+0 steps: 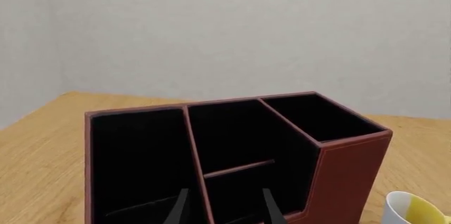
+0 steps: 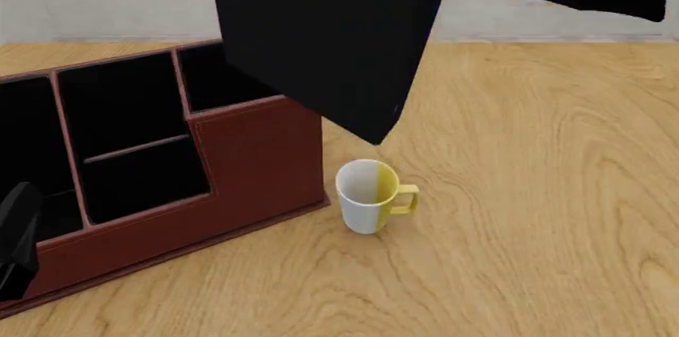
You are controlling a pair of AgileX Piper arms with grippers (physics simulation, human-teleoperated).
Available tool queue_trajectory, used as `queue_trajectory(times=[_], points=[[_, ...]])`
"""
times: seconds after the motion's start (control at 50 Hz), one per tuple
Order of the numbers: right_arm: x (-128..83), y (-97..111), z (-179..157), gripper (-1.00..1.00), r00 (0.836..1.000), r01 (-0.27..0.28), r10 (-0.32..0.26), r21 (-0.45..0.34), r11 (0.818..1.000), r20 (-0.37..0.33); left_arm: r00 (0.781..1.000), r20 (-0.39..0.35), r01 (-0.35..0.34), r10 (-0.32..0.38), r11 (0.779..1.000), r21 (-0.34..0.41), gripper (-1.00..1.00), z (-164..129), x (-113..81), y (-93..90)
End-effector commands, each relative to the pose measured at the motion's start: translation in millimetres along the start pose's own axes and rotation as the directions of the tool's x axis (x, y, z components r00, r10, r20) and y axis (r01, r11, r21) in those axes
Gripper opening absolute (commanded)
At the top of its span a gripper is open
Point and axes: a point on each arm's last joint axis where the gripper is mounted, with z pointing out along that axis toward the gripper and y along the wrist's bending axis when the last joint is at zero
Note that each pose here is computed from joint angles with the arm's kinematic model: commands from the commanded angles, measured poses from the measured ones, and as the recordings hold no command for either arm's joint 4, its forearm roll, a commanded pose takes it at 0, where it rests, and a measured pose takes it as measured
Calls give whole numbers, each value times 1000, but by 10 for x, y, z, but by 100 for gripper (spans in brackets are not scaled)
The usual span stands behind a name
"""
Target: Pick up the book and place it in the right compartment of the caddy.
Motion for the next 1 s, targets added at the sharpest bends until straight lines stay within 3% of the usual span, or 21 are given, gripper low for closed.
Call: queue_trajectory(times=[0.02,0.42,0.66,1.0], points=[[-290,-94,-64,-100,998,-43,42,41,998,37,1000,1,-1,1,1000,4,100,-1,-15,-3],[-514,-187,208,-100,997,-67,64,68,995,45,1000,-4,-12,12,1000,18,100,-2,-36,-13],[-533,-226,458,-100,996,-80,77,76,994,41,998,-2,-64,65,989,130,100,-17,-151,-81],[-564,-273,722,-100,996,-81,79,84,993,29,997,-5,-77,79,979,190,100,-41,-289,-116]])
